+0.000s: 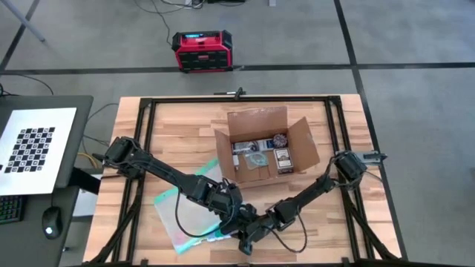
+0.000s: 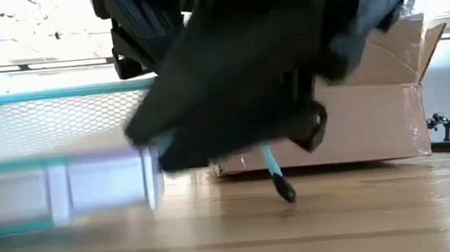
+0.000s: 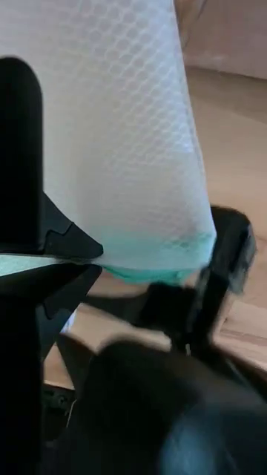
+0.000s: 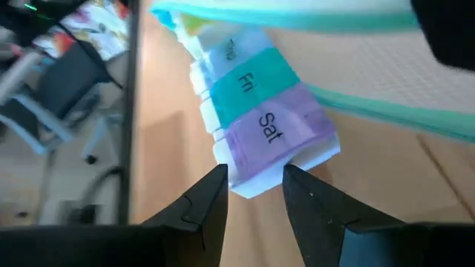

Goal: Unpack boxes
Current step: Put the pill organizer into the transparent zip bag

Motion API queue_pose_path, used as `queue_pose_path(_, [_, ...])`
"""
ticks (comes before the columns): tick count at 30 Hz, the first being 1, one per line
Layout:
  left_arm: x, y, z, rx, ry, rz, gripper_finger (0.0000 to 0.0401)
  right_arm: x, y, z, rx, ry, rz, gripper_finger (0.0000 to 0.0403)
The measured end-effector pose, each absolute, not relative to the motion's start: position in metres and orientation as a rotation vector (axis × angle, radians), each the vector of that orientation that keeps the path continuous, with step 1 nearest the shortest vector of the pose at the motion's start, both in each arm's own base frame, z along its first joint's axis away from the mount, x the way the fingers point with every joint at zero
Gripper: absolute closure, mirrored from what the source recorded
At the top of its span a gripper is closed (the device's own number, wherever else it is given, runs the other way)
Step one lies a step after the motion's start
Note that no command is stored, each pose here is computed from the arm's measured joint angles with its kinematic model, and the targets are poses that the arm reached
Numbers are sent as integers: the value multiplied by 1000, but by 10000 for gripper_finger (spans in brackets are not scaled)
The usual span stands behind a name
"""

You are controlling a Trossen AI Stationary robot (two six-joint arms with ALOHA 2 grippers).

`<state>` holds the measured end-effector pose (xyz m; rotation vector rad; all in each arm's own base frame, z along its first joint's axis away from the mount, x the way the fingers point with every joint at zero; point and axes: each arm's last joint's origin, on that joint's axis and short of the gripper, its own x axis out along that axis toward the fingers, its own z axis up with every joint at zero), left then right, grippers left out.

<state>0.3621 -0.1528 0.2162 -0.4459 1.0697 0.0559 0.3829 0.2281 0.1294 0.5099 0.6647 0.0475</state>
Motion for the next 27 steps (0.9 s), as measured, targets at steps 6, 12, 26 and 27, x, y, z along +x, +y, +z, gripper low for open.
queue_pose_path(6, [363,-153,217,-453,1058,49,401,371,247,139,548,693,110,280])
queue_pose_path(12, [363,-153,217,-453,1057,51,401,365,252,132,583,741,93,280])
queue_pose_path(26, [368,-154,220,-474,1005,31,401,357,268,118,583,775,128,280])
queue_pose_path(27, [368,-154,220,-473,1004,30,401,358,267,113,582,778,124,280])
